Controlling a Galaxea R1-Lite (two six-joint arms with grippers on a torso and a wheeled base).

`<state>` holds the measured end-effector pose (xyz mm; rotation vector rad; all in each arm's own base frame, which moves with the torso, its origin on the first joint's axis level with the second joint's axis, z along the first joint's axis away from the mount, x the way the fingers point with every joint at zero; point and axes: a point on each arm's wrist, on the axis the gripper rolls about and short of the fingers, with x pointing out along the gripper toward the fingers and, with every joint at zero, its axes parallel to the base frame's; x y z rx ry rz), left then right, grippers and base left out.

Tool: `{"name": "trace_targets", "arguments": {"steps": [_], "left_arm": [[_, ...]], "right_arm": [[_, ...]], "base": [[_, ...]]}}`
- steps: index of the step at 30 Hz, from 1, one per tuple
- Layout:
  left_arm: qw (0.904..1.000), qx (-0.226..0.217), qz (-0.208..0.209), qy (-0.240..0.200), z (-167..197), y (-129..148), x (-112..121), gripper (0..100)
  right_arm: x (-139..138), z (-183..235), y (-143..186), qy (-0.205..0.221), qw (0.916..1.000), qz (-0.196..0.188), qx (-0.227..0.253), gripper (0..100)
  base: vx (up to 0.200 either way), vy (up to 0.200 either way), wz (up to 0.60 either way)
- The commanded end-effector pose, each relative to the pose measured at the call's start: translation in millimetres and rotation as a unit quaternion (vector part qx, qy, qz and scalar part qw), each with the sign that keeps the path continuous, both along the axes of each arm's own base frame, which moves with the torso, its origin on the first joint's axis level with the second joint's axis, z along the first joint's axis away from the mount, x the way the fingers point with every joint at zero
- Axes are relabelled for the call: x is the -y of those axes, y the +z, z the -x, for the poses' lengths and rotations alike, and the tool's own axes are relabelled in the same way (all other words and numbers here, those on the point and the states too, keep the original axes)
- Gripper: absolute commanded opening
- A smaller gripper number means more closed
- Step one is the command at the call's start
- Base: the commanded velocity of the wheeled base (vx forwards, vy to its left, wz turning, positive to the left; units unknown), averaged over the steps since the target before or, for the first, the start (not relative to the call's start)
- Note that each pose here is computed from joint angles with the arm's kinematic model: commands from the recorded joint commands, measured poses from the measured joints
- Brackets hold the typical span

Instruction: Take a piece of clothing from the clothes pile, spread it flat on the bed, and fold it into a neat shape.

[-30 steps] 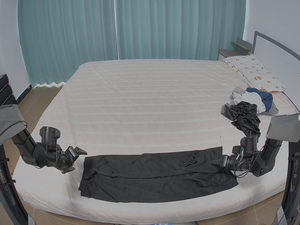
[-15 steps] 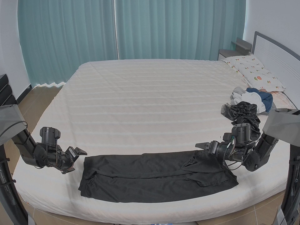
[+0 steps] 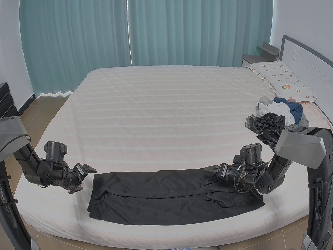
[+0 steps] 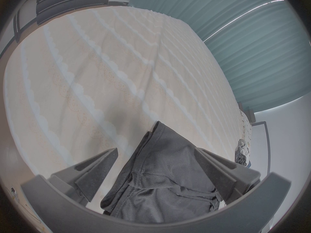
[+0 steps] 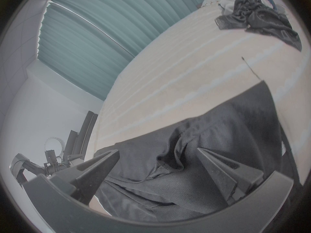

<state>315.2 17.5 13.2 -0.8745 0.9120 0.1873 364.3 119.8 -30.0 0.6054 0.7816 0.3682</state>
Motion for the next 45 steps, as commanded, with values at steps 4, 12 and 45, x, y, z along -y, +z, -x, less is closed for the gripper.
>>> {"name": "trace_targets", "arguments": {"steps": [4, 12, 45], "left_arm": [[1.0000, -0.003, 0.000, -0.001, 2, -2, 0, 100], [1.0000, -0.003, -0.001, -0.001, 3, -3, 0, 100], [1.0000, -0.003, -0.001, -0.002, 3, -2, 1, 100]], "right_arm": [[-14, 0, -5, 0.009, 0.9999, 0.007, -0.001, 100], [-22, -14, 8, 0.010, 0.9997, -0.006, 0.021, 100], [-12, -14, 39, -0.041, 0.9990, -0.003, 0.019, 100]], "base": [[0.000, 0.000, 0.00], [0.000, 0.000, 0.00], [0.000, 0.000, 0.00]]}}
